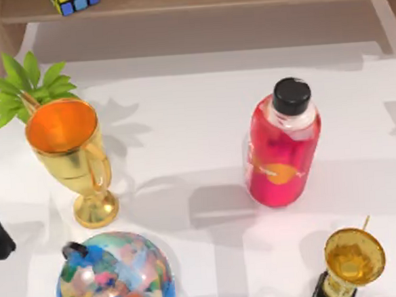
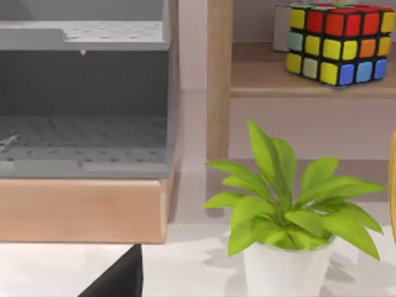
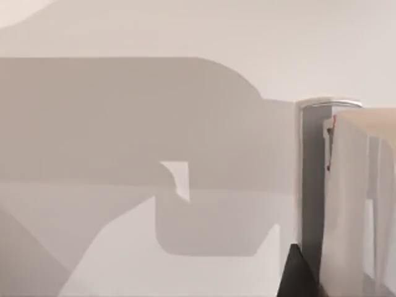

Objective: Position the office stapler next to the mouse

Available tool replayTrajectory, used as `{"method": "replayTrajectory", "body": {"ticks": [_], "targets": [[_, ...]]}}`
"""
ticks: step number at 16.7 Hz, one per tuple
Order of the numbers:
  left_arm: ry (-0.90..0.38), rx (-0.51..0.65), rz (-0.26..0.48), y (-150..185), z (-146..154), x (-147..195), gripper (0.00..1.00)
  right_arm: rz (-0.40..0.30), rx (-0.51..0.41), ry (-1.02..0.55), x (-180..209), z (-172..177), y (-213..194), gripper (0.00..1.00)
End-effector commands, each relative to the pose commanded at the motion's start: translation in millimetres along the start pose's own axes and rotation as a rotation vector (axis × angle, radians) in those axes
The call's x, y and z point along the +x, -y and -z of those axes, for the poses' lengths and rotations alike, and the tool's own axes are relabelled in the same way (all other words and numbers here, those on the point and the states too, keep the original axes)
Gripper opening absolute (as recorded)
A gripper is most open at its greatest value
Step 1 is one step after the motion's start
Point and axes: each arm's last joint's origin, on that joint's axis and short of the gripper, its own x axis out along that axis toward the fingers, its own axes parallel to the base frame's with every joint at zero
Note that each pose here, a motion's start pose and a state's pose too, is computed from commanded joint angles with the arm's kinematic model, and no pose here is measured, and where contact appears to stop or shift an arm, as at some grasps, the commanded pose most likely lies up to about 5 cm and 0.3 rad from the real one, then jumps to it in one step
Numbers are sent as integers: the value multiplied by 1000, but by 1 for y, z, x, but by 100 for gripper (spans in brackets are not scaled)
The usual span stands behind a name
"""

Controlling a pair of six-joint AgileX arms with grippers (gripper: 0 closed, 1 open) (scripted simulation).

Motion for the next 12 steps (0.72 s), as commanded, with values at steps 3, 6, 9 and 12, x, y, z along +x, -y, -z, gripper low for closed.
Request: {"method": "replayTrajectory", "body": {"ticks": [3, 6, 9, 12], "targets": [[0, 0, 0, 0, 0, 0, 100, 0, 0, 0, 0, 0, 0, 30], [0, 0, 0, 0, 0, 0, 100, 0, 0, 0, 0, 0, 0, 53], [0, 0, 0, 0, 0, 0, 100, 0, 0, 0, 0, 0, 0, 75], [0, 0, 0, 0, 0, 0, 100, 0, 0, 0, 0, 0, 0, 98]]}}
